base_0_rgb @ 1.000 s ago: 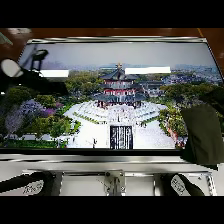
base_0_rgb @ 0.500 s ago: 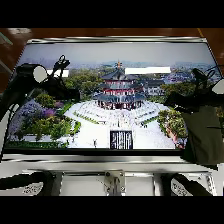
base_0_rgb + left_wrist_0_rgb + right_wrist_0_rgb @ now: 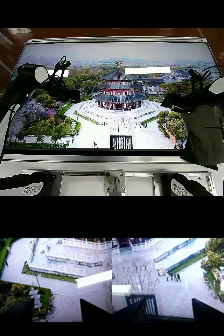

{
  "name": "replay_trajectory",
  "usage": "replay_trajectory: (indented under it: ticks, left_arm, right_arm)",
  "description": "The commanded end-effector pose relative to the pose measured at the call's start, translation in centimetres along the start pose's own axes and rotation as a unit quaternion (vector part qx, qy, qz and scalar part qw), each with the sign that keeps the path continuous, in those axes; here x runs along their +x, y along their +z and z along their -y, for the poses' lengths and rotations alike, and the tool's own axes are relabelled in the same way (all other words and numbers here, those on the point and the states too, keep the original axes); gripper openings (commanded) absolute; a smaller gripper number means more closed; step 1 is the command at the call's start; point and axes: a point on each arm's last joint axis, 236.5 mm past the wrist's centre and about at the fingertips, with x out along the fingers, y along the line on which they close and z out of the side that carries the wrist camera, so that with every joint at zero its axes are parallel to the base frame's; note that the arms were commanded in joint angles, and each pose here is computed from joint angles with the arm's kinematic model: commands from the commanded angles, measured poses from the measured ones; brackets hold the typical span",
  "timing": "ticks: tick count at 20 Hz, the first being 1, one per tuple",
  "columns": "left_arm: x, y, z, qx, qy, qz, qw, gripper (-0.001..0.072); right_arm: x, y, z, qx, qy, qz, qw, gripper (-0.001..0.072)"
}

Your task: Fold the shirts.

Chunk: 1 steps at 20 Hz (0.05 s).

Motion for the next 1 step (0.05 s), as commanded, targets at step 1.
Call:
replay_trajectory:
  ticks: [1]
  left_arm:
    - [-0.01, 0.00, -0.27, 0.015, 0.005, 0.000, 1.000, 0.0657]
  right_arm:
    - [0.01, 0.00, -0.03, 0.000, 0.000, 0.000, 1.000, 0.0692]
